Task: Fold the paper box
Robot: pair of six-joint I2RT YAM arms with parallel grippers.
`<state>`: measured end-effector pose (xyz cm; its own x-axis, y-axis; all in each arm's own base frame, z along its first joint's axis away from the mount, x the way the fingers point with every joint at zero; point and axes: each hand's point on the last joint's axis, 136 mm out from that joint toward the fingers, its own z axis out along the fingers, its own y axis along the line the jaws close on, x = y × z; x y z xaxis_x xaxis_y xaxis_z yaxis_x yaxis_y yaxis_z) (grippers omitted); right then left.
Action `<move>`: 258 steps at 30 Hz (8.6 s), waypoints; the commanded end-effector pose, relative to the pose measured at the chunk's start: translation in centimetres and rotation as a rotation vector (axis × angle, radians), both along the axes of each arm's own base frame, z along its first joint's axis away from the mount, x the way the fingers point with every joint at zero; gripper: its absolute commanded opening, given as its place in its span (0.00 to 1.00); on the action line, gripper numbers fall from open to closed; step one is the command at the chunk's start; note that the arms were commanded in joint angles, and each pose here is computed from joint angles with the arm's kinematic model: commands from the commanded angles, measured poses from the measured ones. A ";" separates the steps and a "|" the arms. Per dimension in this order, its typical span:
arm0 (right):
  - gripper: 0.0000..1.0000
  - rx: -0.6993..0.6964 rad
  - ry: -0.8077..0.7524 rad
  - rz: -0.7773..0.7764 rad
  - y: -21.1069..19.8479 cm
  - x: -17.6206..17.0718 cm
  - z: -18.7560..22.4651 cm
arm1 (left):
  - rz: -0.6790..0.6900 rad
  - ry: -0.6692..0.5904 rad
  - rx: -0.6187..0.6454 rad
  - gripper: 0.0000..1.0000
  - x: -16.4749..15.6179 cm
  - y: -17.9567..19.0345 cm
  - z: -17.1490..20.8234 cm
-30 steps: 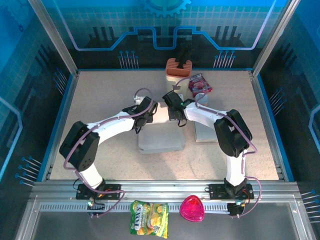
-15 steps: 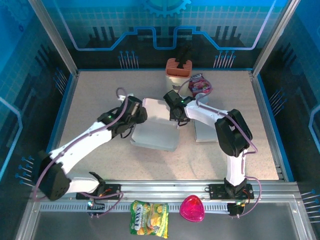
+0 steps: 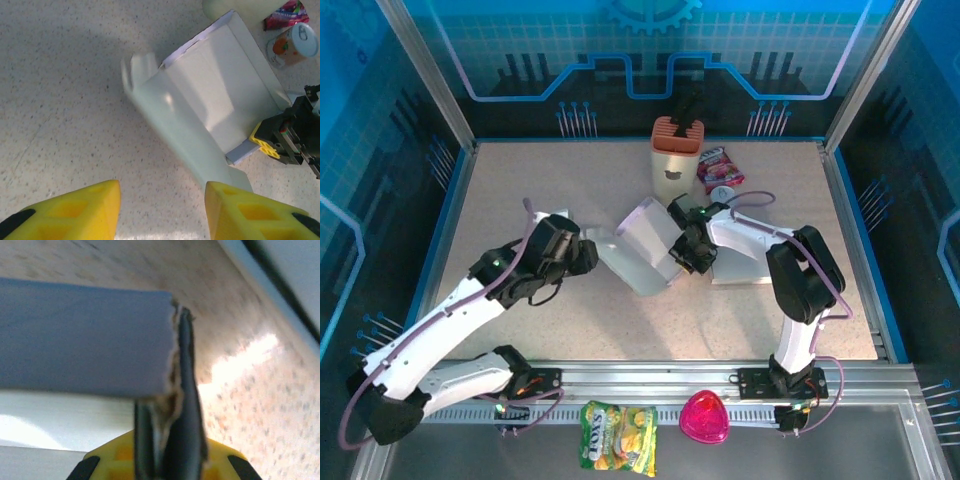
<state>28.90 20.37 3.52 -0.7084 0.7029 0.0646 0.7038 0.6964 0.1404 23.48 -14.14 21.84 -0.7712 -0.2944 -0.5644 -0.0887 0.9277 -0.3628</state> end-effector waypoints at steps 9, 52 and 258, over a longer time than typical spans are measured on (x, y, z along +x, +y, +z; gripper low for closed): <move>0.00 -0.054 0.262 -0.324 1.0 -6.5 0.0 | 0.024 0.122 -0.027 0.39 -4.1 1.2 -6.1; 0.02 0.055 -0.393 0.597 0.6 9.7 0.7 | 0.222 0.206 -0.161 0.24 5.3 -0.8 -18.0; 0.28 -0.225 -1.051 0.953 3.0 3.8 5.5 | -0.140 -0.394 0.126 0.00 9.6 -5.5 -11.2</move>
<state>34.61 23.01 10.12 -0.4867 -0.1367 -0.8628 -0.3857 0.9198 0.0718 34.71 -16.83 10.64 -0.4907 -0.0994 -0.8656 0.0587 0.9874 -0.1466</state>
